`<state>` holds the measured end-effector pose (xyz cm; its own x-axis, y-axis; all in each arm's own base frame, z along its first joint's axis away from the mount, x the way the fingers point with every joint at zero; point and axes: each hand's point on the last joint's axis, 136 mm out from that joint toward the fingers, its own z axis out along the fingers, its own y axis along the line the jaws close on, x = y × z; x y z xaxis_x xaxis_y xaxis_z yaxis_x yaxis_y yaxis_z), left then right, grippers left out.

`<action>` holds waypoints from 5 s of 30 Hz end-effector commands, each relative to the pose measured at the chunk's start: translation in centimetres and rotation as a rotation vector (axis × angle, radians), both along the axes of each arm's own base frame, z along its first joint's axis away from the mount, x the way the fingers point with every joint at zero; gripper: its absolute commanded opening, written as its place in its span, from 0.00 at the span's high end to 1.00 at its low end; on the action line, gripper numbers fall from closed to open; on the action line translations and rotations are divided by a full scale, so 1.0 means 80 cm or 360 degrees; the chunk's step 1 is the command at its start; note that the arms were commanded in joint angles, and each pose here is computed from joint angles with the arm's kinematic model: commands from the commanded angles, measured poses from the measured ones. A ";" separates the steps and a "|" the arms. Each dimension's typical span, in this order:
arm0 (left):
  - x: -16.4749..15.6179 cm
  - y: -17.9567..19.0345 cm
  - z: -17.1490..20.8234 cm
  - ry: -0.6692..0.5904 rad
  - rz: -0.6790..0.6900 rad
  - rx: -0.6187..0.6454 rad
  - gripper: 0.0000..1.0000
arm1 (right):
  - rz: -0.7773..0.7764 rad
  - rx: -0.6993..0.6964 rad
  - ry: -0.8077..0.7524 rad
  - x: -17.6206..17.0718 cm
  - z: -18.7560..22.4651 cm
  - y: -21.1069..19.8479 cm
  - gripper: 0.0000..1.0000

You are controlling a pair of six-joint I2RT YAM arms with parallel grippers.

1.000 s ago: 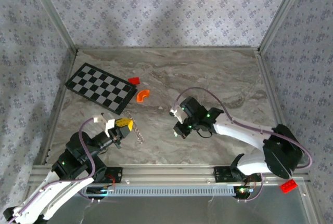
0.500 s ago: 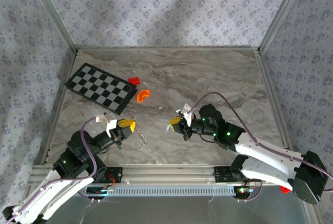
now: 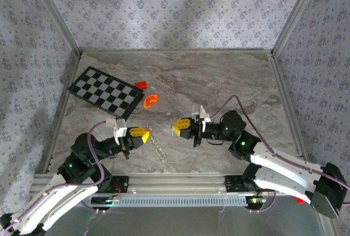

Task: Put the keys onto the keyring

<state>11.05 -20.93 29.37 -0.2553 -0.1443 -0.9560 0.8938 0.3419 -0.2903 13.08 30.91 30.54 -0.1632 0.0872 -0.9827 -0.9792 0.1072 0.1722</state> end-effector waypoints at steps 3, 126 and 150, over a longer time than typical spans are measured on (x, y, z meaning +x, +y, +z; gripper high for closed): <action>-0.020 -0.004 0.056 -0.0185 -0.0135 -0.0117 1.00 | 0.0111 0.0130 -0.0070 -0.019 0.044 -0.002 1.00; -0.050 -0.046 0.069 -0.0359 -0.0426 -0.0002 1.00 | -0.0015 0.0132 -0.0284 -0.071 0.063 0.013 1.00; -0.038 -0.045 0.057 -0.0351 -0.0345 0.0074 1.00 | -0.0086 -0.0030 -0.0345 -0.067 0.050 -0.004 1.00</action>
<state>7.99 -24.65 33.16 -0.1010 -0.0435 -0.9939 0.9851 0.1357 -0.1060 7.75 31.50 33.75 0.0130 0.0919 -0.9957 -0.9907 0.1359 -0.0004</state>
